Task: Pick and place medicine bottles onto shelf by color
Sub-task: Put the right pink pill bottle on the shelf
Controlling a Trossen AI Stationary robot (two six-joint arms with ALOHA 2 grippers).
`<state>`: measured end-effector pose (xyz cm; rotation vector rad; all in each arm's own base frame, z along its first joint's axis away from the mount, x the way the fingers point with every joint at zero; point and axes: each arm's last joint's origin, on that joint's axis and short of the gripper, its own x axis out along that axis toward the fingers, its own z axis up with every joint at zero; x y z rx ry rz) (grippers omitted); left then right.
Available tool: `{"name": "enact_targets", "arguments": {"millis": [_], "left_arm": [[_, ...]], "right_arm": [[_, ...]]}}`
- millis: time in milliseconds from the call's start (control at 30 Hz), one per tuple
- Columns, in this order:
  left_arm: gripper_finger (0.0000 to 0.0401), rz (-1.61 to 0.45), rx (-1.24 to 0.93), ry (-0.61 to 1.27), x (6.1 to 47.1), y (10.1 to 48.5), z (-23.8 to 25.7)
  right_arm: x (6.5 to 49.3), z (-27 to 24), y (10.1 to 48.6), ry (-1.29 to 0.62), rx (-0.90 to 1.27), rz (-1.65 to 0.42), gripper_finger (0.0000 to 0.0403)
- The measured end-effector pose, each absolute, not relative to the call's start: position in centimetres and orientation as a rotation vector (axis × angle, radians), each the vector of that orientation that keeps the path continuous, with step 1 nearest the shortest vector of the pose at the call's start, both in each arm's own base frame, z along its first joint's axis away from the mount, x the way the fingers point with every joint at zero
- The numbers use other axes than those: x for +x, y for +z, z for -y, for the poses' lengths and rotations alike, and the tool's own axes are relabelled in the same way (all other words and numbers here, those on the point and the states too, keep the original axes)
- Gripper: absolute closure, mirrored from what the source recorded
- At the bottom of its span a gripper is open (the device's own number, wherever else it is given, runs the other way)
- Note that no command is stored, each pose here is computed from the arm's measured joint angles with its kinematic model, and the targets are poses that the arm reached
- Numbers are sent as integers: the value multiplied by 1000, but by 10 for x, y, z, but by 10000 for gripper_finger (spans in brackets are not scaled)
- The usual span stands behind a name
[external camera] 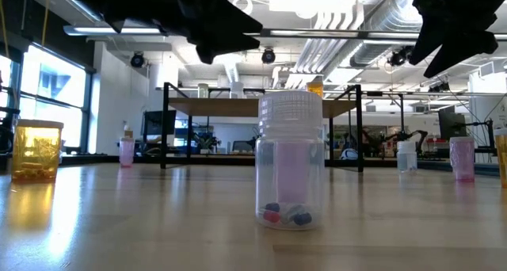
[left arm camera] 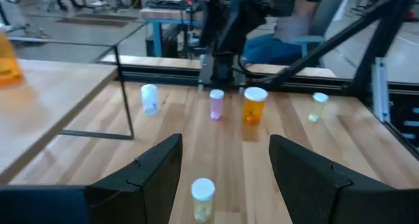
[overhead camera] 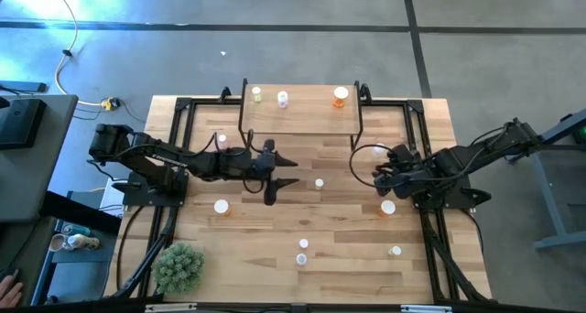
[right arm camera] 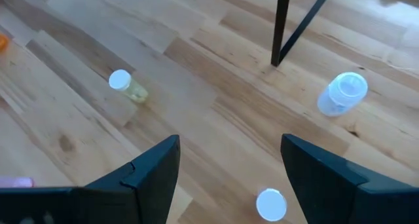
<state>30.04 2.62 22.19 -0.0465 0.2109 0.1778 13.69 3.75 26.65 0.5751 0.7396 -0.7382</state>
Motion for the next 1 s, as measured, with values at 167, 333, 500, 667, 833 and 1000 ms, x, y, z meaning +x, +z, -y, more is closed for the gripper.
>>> {"name": "enact_targets", "arguments": {"millis": [167,333,500,667,833,1000], "left_arm": [[181,-238,-53,119,300,219,-24],[181,-226,-53,114,300,221,-24],[181,-225,-65,115,300,221,-24],[181,-224,-80,117,300,221,-24],[181,-223,-98,119,300,221,-24],[181,-223,-105,120,300,221,-24]], "right_arm": [[136,-37,266,-741,549,-758,146],[132,-35,264,-761,517,-793,146],[128,-35,264,-765,517,-838,146],[127,-36,263,-739,544,-887,146],[127,-38,263,-723,539,-896,146],[126,-41,263,-720,523,-876,146]]}}
